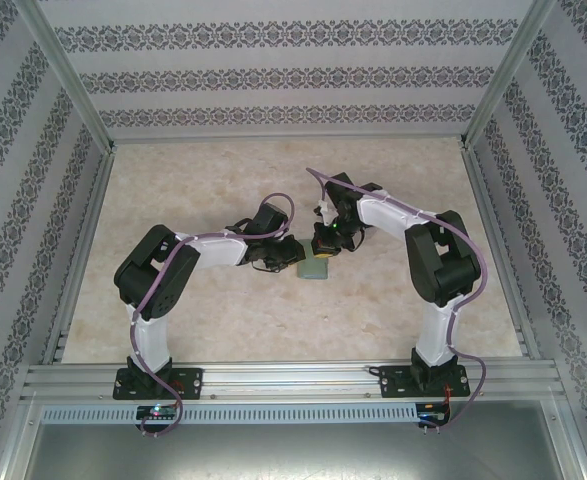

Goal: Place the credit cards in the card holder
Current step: Close the button on the card holder.

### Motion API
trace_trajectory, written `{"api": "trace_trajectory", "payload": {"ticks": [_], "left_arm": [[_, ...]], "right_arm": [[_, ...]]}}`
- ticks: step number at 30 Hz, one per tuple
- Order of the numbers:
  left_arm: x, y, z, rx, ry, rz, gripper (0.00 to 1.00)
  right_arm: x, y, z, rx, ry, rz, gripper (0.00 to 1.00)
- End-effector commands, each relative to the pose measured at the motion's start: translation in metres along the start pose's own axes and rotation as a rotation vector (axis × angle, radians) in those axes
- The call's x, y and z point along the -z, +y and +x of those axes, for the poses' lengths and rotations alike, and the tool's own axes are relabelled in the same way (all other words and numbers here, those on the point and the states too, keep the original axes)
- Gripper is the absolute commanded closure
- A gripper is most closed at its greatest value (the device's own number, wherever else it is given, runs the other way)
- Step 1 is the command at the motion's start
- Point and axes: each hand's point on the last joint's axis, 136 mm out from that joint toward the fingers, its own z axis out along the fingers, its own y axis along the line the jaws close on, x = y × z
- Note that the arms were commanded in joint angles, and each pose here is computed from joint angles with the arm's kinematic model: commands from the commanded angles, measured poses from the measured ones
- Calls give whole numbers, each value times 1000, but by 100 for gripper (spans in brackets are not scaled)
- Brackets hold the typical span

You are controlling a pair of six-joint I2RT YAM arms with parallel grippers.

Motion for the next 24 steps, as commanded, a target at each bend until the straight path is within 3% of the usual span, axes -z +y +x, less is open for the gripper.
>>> {"api": "trace_trajectory", "payload": {"ticks": [1, 10, 24], "left_arm": [[-10, 7, 8, 11, 22, -8, 81], [-10, 7, 8, 10, 19, -6, 81], [-10, 6, 8, 8, 20, 2, 81]], "right_arm": [[-7, -2, -2, -23, -3, 21, 100], [-16, -4, 2, -28, 30, 32, 100], [-34, -38, 11, -85, 67, 169, 100]]}}
